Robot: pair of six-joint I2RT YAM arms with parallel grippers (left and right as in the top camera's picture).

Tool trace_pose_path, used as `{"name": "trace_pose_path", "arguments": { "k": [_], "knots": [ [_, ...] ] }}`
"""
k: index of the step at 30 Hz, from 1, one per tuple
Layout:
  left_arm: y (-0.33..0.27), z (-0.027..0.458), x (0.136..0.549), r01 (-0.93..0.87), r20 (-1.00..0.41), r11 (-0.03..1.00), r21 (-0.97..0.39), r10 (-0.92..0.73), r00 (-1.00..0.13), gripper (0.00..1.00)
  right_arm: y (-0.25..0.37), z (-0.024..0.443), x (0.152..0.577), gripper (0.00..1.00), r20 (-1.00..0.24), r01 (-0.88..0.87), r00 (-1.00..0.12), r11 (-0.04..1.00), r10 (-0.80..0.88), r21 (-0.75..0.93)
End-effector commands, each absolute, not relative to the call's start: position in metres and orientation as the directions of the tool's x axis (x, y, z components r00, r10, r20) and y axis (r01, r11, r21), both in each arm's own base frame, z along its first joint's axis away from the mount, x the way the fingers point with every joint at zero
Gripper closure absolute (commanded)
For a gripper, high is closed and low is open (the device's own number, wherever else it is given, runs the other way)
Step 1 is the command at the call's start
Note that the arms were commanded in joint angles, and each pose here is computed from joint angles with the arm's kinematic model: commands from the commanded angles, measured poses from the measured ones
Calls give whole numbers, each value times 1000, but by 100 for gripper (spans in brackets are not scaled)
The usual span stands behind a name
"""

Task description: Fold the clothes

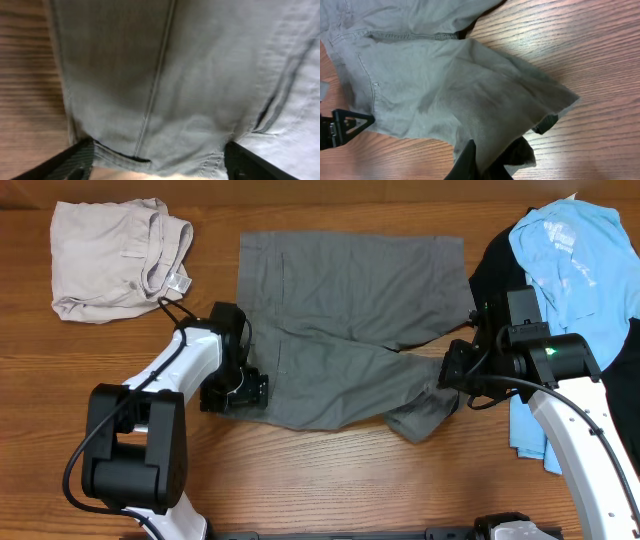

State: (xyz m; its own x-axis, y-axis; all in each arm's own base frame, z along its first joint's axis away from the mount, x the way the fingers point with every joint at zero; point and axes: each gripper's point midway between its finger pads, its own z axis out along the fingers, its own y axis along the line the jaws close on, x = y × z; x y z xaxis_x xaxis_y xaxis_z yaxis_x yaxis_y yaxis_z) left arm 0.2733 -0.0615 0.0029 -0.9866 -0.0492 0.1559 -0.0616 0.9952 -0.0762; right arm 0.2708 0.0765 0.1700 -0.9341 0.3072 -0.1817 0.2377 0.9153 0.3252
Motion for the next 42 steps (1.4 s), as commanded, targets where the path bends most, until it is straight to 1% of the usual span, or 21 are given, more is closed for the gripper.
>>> {"name": "trace_pose_path", "arguments": {
  "k": [1,2,3,4,5,6,7,12,14,15,16,17,18,20,22,26,29,33,34,37,42],
  "knots": [
    [-61,-6,263,-43,154,996,-83,-30,-988,25,78,174,274,96,-196,227,-933,916,302,330],
    [-61,-10,261,-43,150,996,-84,-30,-988,35,78,174,274,96,-197,227,-933,916,302,331],
    [-60,-13,261,-43,145,996,-80,-31,-989,42,78,174,274,96,-197,227,-933,916,302,330],
    [-59,-14,263,-42,134,996,-73,-32,-990,54,78,174,274,96,-197,227,-933,916,302,330],
    [-57,-15,265,-44,122,997,-65,-36,-992,73,78,174,274,96,-198,227,-932,916,302,331],
    [-55,-15,271,-59,101,997,-50,-54,-993,88,78,174,276,96,-203,225,-931,916,302,333],
    [-55,-14,277,-67,84,996,-50,-63,-994,96,78,175,277,96,-210,222,-930,916,302,335],
    [-59,2,302,-63,20,996,-65,-62,-998,96,80,178,286,96,-245,205,-922,915,300,348],
    [-60,11,311,-61,1,996,-68,-61,-998,96,80,178,286,89,-247,204,-921,915,300,349],
    [-62,20,320,-56,-16,996,-72,-57,-998,96,80,178,286,78,-246,204,-922,915,299,348],
    [-63,28,327,-55,-34,996,-75,-58,-998,96,80,178,284,55,-246,185,-929,920,278,345],
    [-64,34,334,-54,-50,995,-79,-58,-997,96,81,178,283,40,-244,168,-934,924,261,344],
    [-65,42,341,-52,-71,995,-84,-58,-996,96,82,177,281,32,-239,153,-940,926,244,344],
    [-68,58,359,-47,-124,994,-95,-59,-991,96,81,175,275,20,-220,152,-947,930,234,334],
    [-71,78,379,-39,-189,993,-108,-59,-980,96,80,172,266,13,-184,165,-955,932,233,323],
    [-69,98,398,-21,-259,996,-90,-44,-965,96,76,166,241,9,-82,207,-967,934,240,290],
    [-61,109,409,-39,-296,996,-77,-60,-953,96,75,157,227,9,-10,268,-960,925,281,270],
    [-54,122,420,-60,-326,993,-107,-92,-941,96,76,142,222,12,16,274,-960,922,281,273],
    [-52,123,421,-64,-331,992,-108,-97,-939,96,77,137,223,14,11,273,-960,922,281,274],
    [-45,128,426,-78,-344,991,-111,-112,-932,96,78,112,232,26,-20,281,-954,915,299,291],
    [-40,133,429,-89,-357,990,-113,-124,-926,96,78,82,237,34,-52,273,-952,912,302,306]
  ]
}}
